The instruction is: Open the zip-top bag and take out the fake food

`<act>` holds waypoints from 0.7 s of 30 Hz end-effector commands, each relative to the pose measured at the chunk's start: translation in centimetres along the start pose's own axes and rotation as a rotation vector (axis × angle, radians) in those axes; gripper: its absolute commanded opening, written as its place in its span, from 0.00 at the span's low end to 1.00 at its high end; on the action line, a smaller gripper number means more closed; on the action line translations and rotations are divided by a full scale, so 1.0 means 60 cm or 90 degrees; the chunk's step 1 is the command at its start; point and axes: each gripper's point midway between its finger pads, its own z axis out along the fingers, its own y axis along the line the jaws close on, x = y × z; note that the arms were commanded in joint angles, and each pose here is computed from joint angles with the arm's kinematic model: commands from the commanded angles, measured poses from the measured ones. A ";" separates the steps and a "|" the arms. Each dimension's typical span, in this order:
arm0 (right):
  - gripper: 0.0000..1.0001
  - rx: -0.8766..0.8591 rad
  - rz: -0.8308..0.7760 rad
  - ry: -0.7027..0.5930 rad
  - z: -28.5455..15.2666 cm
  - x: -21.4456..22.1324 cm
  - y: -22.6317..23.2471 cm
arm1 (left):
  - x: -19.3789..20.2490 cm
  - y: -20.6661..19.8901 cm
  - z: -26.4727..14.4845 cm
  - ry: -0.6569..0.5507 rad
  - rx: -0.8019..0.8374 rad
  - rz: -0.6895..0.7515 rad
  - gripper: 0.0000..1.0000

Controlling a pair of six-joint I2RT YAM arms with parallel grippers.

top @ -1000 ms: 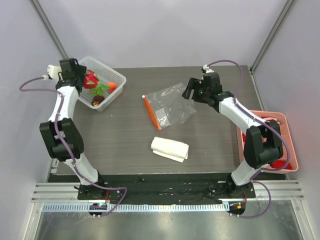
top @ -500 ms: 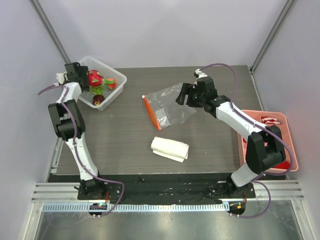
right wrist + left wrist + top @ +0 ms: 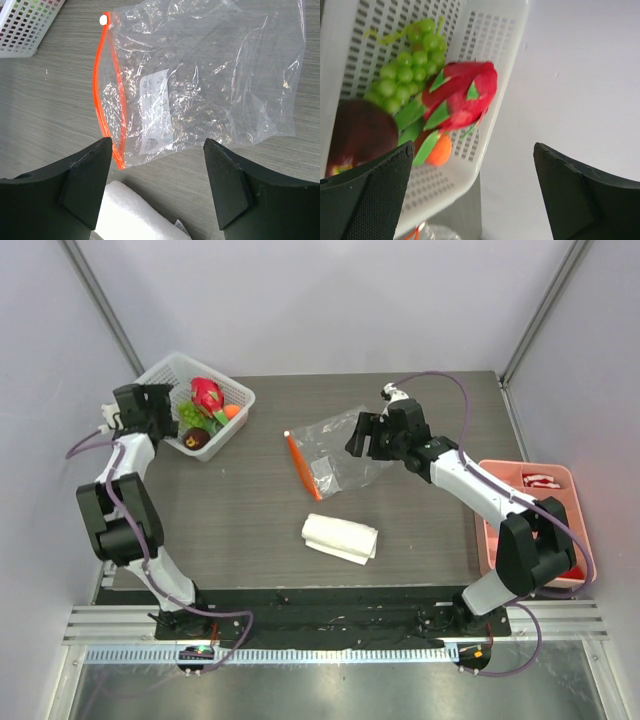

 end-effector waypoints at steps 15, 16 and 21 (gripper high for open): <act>1.00 0.033 0.096 -0.078 -0.126 0.054 -0.031 | 0.373 0.127 -0.508 0.363 0.346 0.485 1.00; 1.00 0.045 0.110 -0.075 -0.129 0.075 -0.045 | 0.378 0.140 -0.520 0.374 0.357 0.497 1.00; 1.00 0.040 0.120 -0.144 -0.182 0.078 -0.058 | 0.404 0.191 -0.589 0.456 0.477 0.492 1.00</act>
